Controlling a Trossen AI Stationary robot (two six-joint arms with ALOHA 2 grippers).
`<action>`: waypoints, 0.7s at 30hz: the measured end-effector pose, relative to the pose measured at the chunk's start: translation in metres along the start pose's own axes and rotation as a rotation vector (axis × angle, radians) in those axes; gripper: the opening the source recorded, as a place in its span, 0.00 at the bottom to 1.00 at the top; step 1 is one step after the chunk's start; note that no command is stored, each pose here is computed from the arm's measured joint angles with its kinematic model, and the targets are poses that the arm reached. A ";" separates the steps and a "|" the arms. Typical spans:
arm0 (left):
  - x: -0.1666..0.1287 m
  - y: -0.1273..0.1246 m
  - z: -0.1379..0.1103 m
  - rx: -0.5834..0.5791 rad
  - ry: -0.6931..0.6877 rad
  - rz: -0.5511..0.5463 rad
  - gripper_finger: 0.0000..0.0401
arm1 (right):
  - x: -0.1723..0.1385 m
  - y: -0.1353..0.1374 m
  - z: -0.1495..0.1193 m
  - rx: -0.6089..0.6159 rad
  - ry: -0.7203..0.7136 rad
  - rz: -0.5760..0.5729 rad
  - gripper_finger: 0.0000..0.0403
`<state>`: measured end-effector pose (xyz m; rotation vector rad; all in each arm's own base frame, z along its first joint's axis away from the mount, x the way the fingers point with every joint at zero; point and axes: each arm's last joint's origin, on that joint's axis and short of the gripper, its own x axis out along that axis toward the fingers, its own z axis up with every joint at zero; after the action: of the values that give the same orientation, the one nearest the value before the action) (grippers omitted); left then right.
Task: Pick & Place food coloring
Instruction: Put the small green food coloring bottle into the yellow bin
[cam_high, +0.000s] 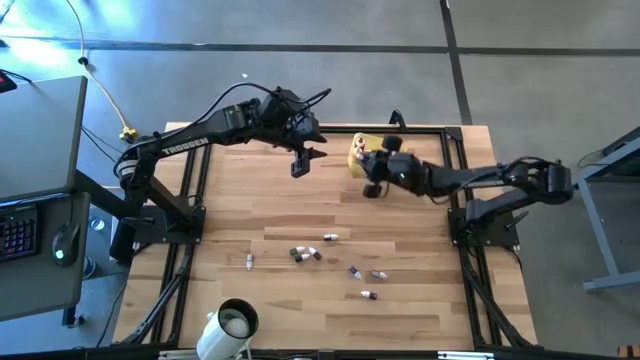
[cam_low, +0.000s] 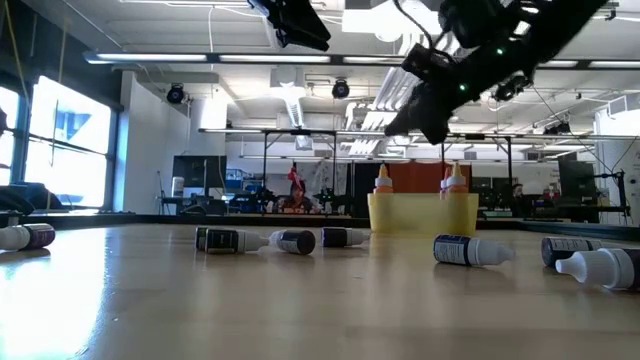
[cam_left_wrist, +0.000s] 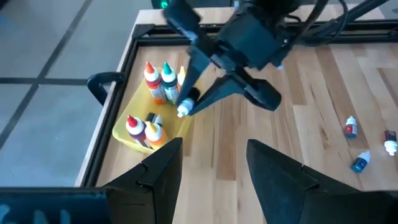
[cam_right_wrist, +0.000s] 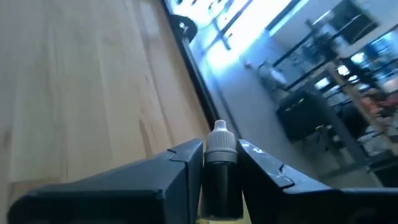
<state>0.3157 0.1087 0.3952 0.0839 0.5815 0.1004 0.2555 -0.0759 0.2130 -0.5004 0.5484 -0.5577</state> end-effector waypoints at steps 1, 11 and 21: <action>0.000 0.000 0.000 0.001 -0.005 0.001 0.44 | 0.004 -0.007 0.003 0.007 0.038 0.007 0.23; 0.000 0.000 0.001 0.003 -0.008 0.002 0.44 | 0.059 -0.062 -0.004 0.085 0.656 0.086 0.20; 0.000 0.000 -0.002 0.012 0.023 0.000 0.44 | 0.091 -0.071 0.002 0.083 0.745 0.159 0.16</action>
<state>0.3146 0.1085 0.3933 0.0949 0.6052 0.0984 0.2969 -0.1831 0.2236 -0.1512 1.2564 -0.6051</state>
